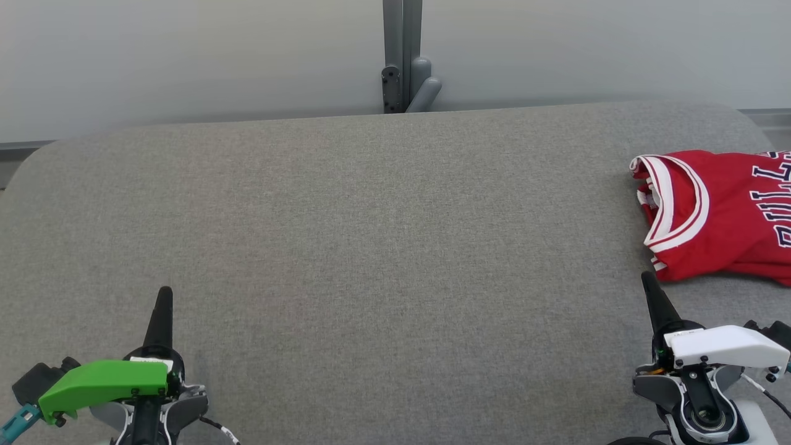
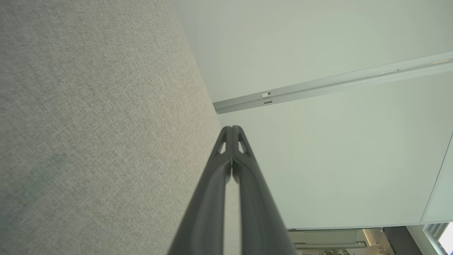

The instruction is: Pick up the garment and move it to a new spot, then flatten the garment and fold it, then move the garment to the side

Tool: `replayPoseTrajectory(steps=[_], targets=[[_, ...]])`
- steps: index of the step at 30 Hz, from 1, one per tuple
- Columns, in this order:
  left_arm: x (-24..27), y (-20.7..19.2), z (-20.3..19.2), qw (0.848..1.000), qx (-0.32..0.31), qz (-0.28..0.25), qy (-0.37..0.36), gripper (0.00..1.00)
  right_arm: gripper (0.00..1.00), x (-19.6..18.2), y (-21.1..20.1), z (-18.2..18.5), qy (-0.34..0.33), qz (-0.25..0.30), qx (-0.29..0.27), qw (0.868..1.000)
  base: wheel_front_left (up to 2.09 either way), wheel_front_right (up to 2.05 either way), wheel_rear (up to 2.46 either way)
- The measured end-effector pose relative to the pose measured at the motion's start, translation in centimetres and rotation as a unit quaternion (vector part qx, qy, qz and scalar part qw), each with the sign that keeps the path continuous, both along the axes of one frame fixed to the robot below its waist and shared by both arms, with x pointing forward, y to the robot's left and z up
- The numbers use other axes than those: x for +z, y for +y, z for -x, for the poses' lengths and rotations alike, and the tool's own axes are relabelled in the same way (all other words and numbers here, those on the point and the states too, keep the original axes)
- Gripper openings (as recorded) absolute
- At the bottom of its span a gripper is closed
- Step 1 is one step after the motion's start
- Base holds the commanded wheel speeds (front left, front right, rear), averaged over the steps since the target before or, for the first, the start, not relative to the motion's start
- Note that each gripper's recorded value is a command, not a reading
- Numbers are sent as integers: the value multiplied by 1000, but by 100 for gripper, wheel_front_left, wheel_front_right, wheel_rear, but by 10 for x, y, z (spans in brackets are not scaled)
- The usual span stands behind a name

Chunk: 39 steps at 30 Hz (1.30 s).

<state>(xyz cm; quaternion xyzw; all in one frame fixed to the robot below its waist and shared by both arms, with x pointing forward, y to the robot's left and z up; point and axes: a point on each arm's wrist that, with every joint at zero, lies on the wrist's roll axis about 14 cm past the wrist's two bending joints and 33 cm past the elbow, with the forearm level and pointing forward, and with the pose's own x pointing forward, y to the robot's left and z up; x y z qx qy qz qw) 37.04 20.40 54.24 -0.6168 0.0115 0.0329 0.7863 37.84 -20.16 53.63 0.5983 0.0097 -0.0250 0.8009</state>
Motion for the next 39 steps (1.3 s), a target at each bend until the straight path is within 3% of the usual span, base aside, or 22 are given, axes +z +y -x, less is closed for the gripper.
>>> replayPoseTrajectory(steps=[39], targets=[[21,-4,-18,992,-16,121,-29,0,0,16,1,-14,-28,-144,10,989,0,0,0]])
